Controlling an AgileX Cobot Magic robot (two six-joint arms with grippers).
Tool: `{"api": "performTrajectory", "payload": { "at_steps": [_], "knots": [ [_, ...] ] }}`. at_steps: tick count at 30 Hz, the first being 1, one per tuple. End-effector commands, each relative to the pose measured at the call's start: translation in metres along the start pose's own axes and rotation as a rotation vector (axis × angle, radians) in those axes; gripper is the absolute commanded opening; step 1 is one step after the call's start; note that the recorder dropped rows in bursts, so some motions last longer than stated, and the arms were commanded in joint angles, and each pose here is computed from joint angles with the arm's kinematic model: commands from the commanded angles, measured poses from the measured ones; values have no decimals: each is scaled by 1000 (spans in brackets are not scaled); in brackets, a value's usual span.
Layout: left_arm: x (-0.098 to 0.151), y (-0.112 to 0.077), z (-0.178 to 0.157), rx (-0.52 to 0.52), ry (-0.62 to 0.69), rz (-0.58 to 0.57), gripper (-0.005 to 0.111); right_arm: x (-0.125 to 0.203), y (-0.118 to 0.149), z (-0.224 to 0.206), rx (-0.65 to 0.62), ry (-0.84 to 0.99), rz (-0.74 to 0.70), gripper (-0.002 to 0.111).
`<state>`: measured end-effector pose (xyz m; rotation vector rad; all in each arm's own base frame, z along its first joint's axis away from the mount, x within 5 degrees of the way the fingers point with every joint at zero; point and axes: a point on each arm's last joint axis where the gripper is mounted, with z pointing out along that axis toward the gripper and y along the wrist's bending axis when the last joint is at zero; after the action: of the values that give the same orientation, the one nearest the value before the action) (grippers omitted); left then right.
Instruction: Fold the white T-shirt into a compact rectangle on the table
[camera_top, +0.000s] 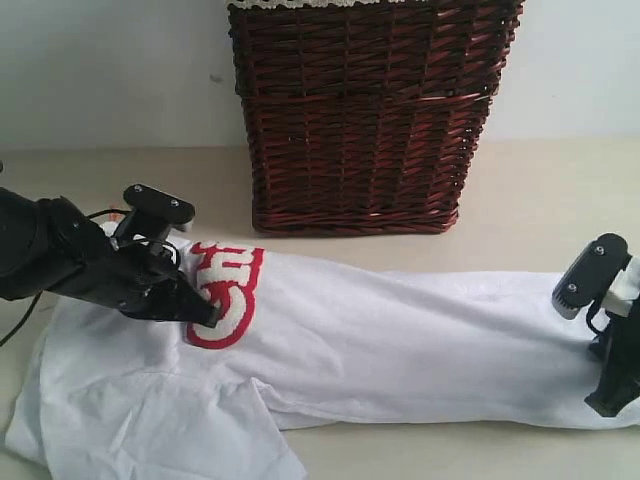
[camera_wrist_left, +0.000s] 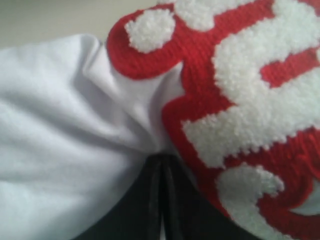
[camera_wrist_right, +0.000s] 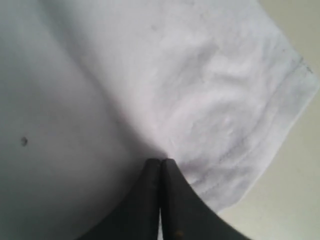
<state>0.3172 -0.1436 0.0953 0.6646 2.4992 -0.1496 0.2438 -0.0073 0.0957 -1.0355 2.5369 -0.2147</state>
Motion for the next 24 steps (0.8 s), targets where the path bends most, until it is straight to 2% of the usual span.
{"api": "performTrajectory", "payload": {
  "at_steps": [1, 4, 9, 13, 18, 20, 24],
  "knots": [
    [9, -1, 2, 9, 33, 36, 0, 11, 8, 8, -47, 44, -4, 0],
    [10, -3, 0, 25, 39, 81, 0, 6, 12, -1, -102, 1, -16, 0],
    [3, -5, -13, 57, 23, 85, 0, -5, 14, -25, -140, -92, -26, 0],
    [-6, -8, -32, 92, -12, 90, 0, -12, 10, -48, -78, -170, -62, 0],
    [-26, -6, -67, 64, -139, 94, 0, -19, 7, -77, -12, -262, -96, 0],
    [-30, -8, -79, 85, -164, 78, 0, -20, 15, -86, -78, -299, -112, 0],
    [-24, -20, -93, 210, -111, 86, 0, -21, 43, -98, -388, -356, -170, 0]
  ]
}}
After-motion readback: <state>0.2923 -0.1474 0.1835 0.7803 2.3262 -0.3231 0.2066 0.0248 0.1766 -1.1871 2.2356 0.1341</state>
